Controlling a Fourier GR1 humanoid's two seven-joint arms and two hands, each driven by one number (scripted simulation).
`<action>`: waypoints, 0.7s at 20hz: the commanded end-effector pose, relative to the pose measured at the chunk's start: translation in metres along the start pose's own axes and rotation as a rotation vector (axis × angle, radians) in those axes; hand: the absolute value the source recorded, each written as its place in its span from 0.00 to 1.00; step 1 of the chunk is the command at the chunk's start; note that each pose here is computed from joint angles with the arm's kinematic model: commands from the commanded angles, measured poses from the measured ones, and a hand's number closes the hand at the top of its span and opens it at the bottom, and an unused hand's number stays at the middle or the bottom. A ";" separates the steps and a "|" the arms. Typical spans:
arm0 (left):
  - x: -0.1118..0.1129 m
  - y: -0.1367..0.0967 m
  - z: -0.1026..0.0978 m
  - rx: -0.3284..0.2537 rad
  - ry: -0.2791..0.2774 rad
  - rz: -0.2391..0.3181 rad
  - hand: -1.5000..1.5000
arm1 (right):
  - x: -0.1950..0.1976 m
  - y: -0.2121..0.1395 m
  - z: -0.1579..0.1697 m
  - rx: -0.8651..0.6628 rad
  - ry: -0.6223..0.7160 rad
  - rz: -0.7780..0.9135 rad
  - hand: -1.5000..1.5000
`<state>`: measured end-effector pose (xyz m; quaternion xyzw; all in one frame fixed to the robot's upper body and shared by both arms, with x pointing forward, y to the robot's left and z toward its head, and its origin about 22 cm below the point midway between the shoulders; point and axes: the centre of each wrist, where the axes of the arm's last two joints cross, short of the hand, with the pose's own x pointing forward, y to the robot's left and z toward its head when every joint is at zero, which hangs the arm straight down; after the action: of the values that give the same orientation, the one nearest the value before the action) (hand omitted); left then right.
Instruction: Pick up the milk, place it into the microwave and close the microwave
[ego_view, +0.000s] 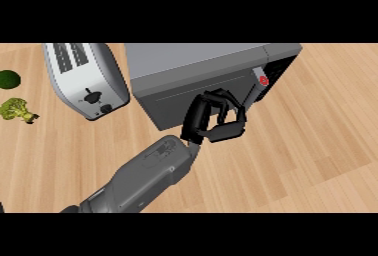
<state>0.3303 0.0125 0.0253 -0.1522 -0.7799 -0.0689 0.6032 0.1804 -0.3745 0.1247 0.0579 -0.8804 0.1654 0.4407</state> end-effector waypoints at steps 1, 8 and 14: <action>0.012 0.005 -0.023 0.027 -0.039 -0.005 1.00 | 0.003 -0.008 -0.007 0.002 0.002 0.012 0.00; 0.012 0.005 -0.026 0.032 -0.056 0.005 1.00 | 0.008 -0.024 -0.015 -0.012 -0.006 0.045 0.00; 0.005 0.008 -0.023 0.046 -0.062 0.007 1.00 | 0.017 -0.035 -0.023 -0.004 -0.017 0.083 0.00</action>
<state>0.3309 0.0118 0.0219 -0.1595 -0.7938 -0.0503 0.5847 0.1938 -0.3949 0.1498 0.0311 -0.8843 0.1744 0.4319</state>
